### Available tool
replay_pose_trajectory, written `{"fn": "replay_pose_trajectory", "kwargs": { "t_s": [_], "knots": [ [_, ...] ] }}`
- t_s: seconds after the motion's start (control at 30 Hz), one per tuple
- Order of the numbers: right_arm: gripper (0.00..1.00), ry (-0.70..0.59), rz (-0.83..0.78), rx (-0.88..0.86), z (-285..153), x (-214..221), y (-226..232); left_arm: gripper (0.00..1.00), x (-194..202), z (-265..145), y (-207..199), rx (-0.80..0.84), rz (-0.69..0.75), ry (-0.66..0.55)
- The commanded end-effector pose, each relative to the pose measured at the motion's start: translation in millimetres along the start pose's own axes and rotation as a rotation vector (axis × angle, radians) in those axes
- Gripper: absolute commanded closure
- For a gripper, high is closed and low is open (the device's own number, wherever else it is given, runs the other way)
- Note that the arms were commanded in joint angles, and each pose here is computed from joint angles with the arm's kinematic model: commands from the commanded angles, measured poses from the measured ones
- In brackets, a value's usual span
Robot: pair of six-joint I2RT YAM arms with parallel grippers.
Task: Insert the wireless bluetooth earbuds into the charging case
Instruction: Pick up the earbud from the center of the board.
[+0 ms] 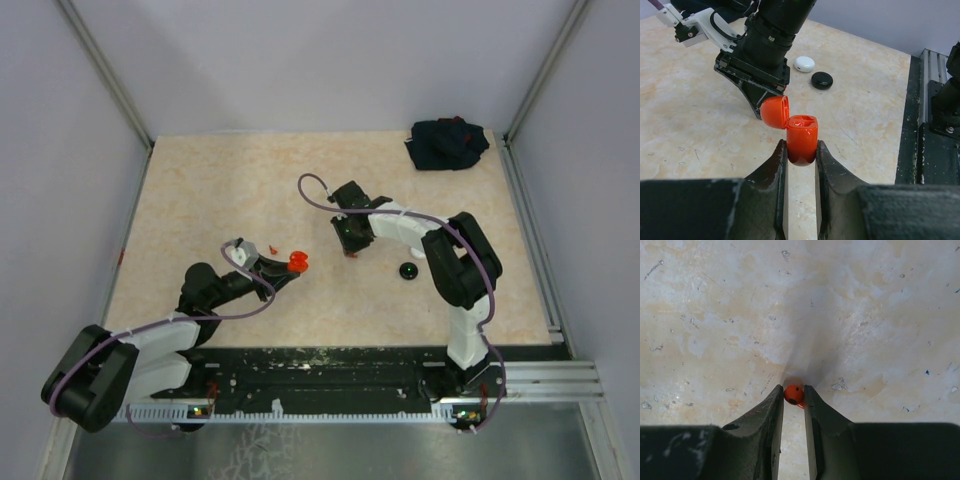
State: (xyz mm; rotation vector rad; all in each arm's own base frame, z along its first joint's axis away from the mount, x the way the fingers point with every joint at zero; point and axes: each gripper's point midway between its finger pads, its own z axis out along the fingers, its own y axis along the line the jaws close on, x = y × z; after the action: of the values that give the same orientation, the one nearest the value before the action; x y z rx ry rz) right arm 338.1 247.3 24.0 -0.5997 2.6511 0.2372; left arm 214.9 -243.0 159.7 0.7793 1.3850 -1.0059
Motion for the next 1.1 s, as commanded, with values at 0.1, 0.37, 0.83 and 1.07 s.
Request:
{"fn": "replay_pose_trajectory", "kwargs": {
  "t_s": [0.1,0.37,0.83,1.07],
  "knots": [
    [0.79,-0.019,0.01,0.009,0,-10,3,1.0,-10,2,-3,0.02,0.015,-0.024],
    [0.89,-0.083,0.024,-0.058,-15,-23,16,1.0,-17,0,-2,0.001,0.021,-0.069],
    [0.93,-0.475,0.047,-0.349,-126,-86,64,1.0,-60,-9,10,-0.12,-0.012,-0.275],
    [0.93,-0.675,0.075,-0.563,-201,-107,94,1.0,-86,-13,4,-0.098,-0.036,-0.401]
  ]
}}
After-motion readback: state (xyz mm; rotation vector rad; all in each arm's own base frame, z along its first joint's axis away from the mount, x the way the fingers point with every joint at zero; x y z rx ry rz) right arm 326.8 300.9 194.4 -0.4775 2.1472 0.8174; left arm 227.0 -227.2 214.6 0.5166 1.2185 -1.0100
